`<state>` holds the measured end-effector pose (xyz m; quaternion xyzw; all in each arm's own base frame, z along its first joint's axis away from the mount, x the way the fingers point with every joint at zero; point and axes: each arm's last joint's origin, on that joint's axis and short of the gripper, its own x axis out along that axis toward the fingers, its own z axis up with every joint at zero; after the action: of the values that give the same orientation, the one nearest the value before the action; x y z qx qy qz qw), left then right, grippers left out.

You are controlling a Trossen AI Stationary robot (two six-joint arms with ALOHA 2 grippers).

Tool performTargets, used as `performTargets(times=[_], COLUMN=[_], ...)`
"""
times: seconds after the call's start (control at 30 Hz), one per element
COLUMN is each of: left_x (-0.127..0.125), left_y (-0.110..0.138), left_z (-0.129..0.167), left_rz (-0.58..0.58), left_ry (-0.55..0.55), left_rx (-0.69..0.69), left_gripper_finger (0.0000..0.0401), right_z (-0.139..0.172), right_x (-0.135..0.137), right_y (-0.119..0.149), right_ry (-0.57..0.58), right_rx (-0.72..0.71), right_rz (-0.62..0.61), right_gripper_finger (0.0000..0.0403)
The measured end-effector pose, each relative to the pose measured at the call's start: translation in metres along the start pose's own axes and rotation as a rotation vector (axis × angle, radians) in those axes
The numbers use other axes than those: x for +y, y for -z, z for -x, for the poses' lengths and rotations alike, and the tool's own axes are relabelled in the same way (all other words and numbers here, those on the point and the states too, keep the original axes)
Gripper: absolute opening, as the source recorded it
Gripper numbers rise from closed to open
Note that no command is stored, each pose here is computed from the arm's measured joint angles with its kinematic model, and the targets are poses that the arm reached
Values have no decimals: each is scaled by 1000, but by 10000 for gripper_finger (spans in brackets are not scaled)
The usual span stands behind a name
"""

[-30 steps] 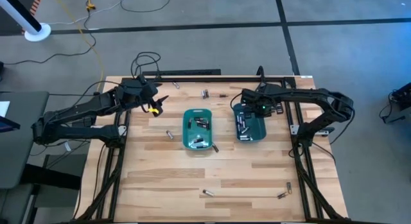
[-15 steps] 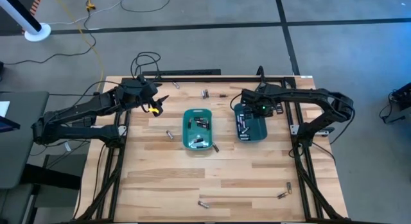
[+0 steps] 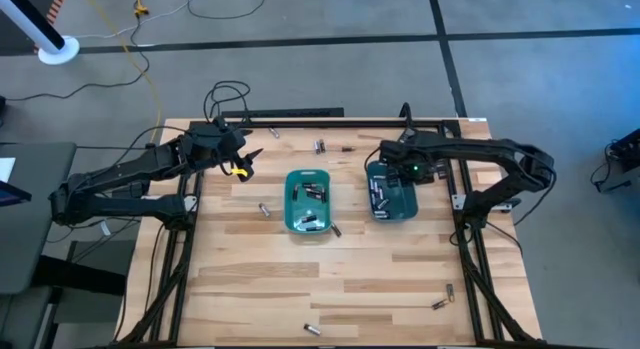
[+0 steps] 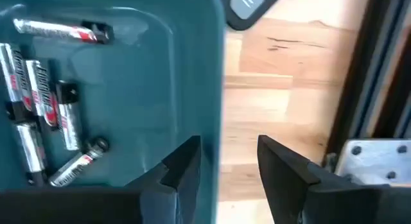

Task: Sort batteries
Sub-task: Put the silver battery into the blue bin

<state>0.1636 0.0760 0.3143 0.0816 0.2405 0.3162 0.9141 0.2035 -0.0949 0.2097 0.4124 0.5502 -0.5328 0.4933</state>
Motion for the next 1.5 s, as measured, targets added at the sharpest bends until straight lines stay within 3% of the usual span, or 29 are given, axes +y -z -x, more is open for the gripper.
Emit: performTargets(times=[0.2,0.4,0.6,0.83,1.1,1.3,1.5], left_x=[0,-4,-27,-78,-145,-220,-294], left_y=[0,-13,-33,-66,-91,-84,-59], left_z=[0,8,21,23,28,30,16], left_rz=[-5,-113,-135,-217,-211,-419,-489], left_ry=[1,34,101,159,352,473,589], left_rx=[-3,-55,-111,-93,71,201,318], left_gripper_finger=[277,277,277,277,277,277,277], right_z=[22,57,81,89,88,89,87], right_x=[-14,-48,-86,-108,-107,-107,-101], right_y=[10,31,53,75,95,115,136], right_ry=[-76,-252,-426,-537,-539,-578,-591], right_rx=[-93,-260,-398,-416,-383,-344,-296], right_rz=[23,6,-65,-4,172,291,373], right_gripper_finger=[168,168,168,168,168,168,168])
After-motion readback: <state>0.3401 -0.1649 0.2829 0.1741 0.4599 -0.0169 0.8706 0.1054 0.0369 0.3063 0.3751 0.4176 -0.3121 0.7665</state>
